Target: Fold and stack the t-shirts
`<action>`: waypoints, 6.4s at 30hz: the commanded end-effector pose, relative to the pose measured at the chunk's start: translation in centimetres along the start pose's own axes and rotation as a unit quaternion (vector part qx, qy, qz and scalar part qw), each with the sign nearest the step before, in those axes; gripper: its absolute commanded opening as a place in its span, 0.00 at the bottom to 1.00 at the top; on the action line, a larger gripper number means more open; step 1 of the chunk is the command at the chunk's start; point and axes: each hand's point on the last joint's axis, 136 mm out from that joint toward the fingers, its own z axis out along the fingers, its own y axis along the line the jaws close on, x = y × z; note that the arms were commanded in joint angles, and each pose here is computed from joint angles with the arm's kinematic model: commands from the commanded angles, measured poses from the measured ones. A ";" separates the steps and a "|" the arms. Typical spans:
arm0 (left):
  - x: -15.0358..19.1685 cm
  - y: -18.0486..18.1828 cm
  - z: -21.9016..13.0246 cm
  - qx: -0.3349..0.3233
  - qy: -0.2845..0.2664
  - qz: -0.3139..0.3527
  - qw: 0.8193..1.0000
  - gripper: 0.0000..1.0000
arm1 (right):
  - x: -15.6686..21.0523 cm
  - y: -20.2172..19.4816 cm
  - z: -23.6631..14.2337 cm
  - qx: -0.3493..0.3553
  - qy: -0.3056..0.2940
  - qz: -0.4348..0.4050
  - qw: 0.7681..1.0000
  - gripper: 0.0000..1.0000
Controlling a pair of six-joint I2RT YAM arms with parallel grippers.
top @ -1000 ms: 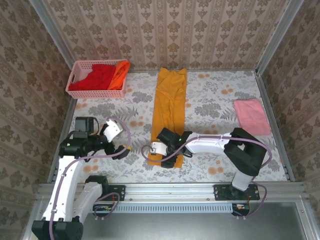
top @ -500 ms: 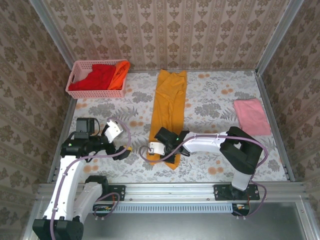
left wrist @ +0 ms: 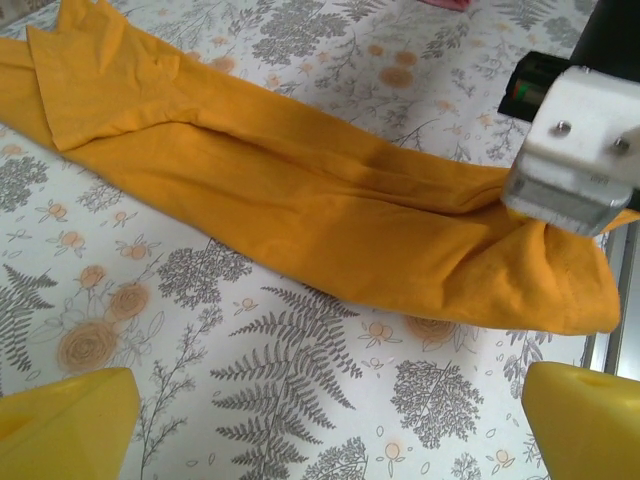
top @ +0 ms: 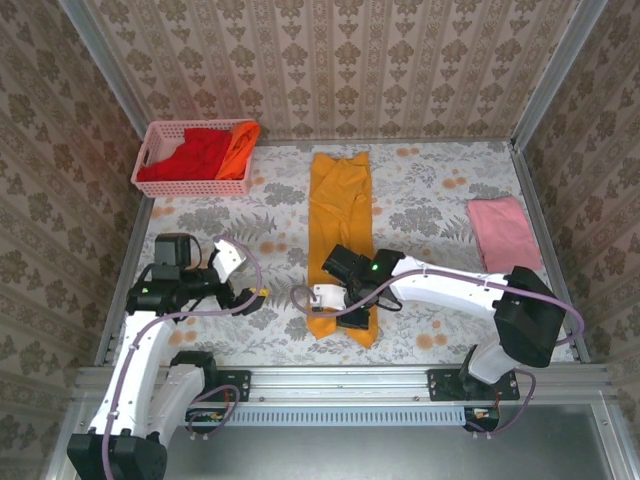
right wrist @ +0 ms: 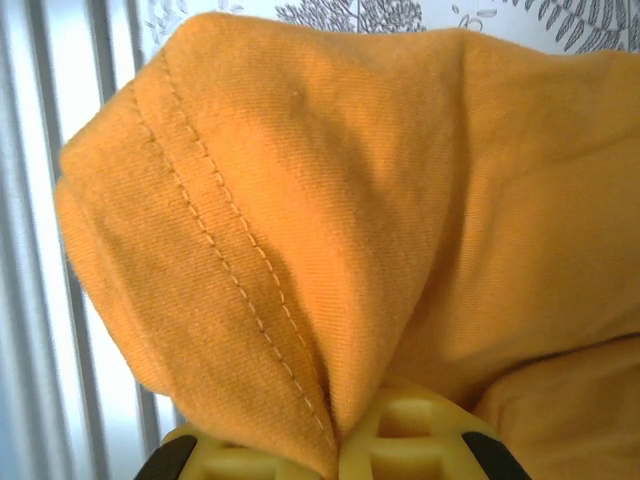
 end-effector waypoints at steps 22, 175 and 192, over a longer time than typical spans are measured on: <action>-0.7 0.3 0.7 0.014 -0.036 -0.001 0.999 1.00 | -1.2 -19.6 -3.3 0.033 0.012 0.052 0.998 0.00; -1.7 10.2 2.6 -0.141 0.051 -0.210 0.966 1.00 | -2.3 -16.3 1.1 0.180 -0.056 -0.018 0.982 0.80; -1.7 7.1 0.9 -0.107 0.024 -0.133 0.985 1.00 | -0.8 -18.9 6.3 0.180 0.015 -0.049 0.982 0.52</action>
